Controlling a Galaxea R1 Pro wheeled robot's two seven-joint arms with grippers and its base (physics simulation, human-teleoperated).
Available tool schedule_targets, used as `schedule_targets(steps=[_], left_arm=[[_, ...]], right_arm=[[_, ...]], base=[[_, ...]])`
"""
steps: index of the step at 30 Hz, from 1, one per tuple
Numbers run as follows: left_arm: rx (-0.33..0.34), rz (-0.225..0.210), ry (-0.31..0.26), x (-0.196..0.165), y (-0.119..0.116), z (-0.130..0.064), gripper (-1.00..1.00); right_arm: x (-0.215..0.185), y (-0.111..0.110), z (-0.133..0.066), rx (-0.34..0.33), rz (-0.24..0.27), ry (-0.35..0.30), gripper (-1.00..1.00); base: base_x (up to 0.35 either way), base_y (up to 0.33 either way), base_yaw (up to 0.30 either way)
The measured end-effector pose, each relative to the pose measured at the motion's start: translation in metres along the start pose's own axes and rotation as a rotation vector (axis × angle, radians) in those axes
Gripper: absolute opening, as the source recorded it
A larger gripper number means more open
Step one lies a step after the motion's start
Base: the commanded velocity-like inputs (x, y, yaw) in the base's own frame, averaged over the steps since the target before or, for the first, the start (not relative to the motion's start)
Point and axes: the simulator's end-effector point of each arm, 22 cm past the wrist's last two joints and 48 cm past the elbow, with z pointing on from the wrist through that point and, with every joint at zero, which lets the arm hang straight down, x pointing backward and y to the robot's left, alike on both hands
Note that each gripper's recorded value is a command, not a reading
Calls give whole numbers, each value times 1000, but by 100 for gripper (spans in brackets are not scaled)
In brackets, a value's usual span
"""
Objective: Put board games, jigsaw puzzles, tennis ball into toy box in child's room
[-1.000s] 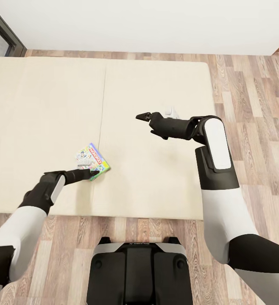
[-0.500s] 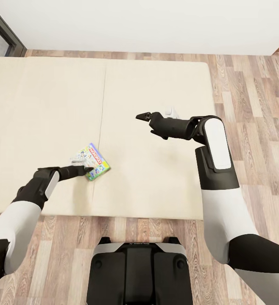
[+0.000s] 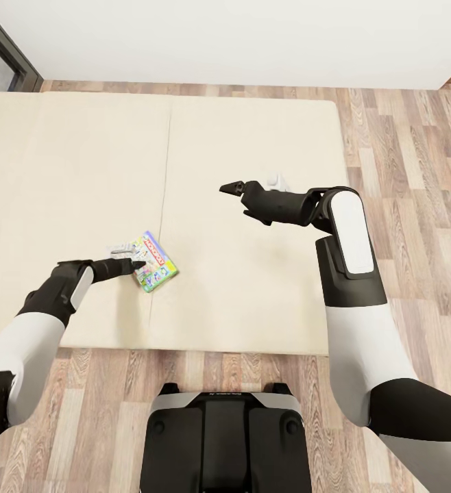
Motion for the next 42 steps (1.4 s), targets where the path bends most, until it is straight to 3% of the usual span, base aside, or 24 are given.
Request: schedule_targets(steps=[16, 42], left_arm=[[-66, -25, 7, -5, 19, 11, 100], [-63, -23, -9, -17, 12, 12, 100]], right_arm=[[-1, 1, -1, -1, -3, -3, 100], [-1, 1, -1, -1, -4, -3, 100]], base=[[0, 0, 0], [0, 0, 0]])
